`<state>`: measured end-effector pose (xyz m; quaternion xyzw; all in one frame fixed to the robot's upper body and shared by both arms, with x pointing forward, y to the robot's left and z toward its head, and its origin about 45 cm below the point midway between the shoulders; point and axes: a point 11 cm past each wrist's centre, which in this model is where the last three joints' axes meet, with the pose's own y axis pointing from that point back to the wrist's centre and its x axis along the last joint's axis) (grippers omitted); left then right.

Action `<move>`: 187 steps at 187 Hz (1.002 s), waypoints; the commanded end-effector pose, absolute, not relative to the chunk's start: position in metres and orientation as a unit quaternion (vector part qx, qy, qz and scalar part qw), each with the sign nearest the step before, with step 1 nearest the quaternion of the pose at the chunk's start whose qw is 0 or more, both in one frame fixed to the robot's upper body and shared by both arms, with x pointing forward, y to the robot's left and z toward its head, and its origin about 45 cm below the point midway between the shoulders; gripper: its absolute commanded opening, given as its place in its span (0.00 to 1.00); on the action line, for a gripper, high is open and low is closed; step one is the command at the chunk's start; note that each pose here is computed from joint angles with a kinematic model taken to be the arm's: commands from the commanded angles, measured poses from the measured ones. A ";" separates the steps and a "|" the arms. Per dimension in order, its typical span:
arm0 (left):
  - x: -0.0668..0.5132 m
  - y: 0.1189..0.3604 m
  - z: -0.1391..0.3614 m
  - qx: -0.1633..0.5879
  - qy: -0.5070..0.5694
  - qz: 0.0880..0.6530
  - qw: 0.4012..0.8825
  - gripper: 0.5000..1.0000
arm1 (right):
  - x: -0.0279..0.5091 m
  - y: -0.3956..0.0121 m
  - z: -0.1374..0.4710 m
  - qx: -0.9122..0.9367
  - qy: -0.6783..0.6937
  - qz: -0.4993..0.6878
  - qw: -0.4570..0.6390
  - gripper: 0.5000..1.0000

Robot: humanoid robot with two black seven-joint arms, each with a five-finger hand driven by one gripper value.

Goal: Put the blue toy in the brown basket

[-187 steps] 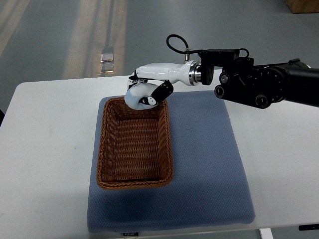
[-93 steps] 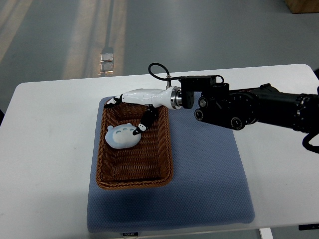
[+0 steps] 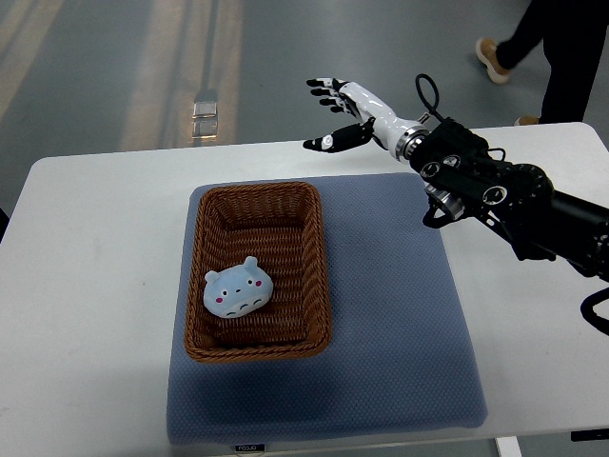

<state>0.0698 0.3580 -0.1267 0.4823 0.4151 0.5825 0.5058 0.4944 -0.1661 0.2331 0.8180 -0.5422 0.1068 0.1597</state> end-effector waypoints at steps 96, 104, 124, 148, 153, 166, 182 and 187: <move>0.070 0.359 -0.126 0.483 0.414 0.583 0.505 1.00 | 0.484 -0.260 0.196 0.734 -0.655 -0.173 0.049 0.82; 0.070 0.359 -0.127 0.483 0.415 0.583 0.505 1.00 | 0.483 -0.262 0.194 0.731 -0.657 -0.180 0.043 0.82; 0.070 0.359 -0.127 0.482 0.414 0.583 0.505 1.00 | 0.478 -0.268 0.185 0.723 -0.662 -0.194 0.038 0.82; 0.070 0.358 -0.127 0.482 0.415 0.583 0.506 1.00 | 0.475 -0.272 0.179 0.719 -0.664 -0.198 0.041 0.82; 0.070 0.358 -0.127 0.482 0.415 0.583 0.506 1.00 | 0.473 -0.273 0.176 0.719 -0.665 -0.200 0.042 0.82; 0.070 0.358 -0.127 0.482 0.415 0.583 0.506 1.00 | 0.470 -0.283 0.172 0.713 -0.670 -0.200 0.047 0.82; 0.070 0.358 -0.127 0.482 0.415 0.582 0.506 1.00 | 0.466 -0.292 0.169 0.714 -0.669 -0.202 0.049 0.82; 0.070 0.358 -0.127 0.482 0.415 0.583 0.506 1.00 | 0.465 -0.292 0.169 0.718 -0.665 -0.203 0.047 0.82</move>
